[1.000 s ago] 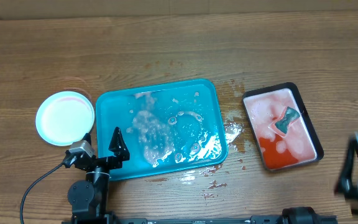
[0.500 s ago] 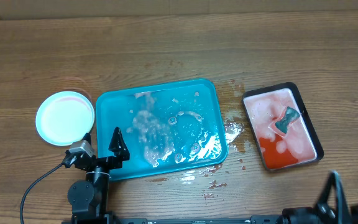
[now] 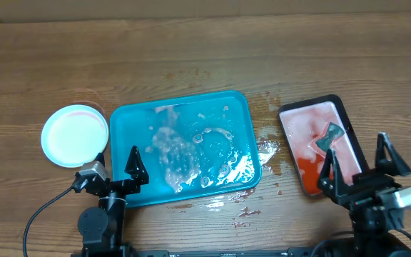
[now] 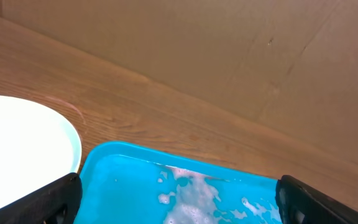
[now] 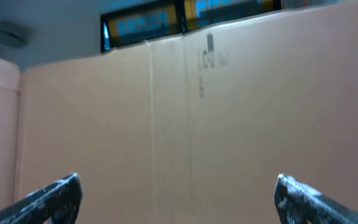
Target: Clean dirty plates on tray and stack at the side
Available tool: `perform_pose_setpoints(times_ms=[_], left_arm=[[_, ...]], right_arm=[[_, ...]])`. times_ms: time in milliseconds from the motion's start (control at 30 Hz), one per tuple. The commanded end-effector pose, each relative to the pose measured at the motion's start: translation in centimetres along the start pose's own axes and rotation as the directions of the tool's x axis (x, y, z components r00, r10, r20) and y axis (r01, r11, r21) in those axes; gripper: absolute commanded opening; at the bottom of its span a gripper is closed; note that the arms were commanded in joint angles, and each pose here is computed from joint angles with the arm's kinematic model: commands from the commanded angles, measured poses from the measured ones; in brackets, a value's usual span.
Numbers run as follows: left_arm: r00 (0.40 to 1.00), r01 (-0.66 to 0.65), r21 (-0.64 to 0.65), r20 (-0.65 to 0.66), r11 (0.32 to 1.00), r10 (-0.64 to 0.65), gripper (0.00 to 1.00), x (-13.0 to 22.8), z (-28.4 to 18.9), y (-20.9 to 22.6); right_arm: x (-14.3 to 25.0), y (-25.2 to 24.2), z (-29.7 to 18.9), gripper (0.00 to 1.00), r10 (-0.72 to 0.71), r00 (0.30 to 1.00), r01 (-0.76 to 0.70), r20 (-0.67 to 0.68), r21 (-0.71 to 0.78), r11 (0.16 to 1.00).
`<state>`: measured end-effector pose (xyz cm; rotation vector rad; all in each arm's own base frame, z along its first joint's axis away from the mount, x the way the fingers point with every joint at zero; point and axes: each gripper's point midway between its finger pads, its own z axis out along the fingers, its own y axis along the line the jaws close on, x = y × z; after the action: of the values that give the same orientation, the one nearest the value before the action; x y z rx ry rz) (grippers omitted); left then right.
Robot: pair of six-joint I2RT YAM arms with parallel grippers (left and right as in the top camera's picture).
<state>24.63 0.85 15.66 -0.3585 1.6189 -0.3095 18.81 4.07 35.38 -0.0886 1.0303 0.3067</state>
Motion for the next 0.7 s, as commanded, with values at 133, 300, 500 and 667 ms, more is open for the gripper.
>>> perform_pose_setpoints(times_ms=[133,300,500,667], left_arm=[[1.000,-0.016,-0.016,0.011,1.000,0.016,1.00,-0.1,0.0,0.3],[1.000,-0.016,-0.016,0.011,1.000,0.016,1.00,-0.1,0.0,0.3],[1.000,-0.016,-0.016,0.011,1.000,0.016,0.99,-0.1,0.0,0.3],[1.000,-0.016,-0.016,0.011,1.000,0.016,1.00,-0.1,0.0,0.3]], right_arm=[[2.8,0.0,-0.8,1.00,-0.008,0.999,0.010,0.050,-0.030,1.000],[4.7,-0.3,-1.1,1.00,-0.004,1.000,0.004,0.019,-0.025,1.000],[8.4,-0.9,-1.3,1.00,0.020,0.992,-0.020,-0.126,0.002,1.000],[13.0,-1.4,-2.3,1.00,0.056,0.948,-0.048,-0.312,0.034,0.998]])
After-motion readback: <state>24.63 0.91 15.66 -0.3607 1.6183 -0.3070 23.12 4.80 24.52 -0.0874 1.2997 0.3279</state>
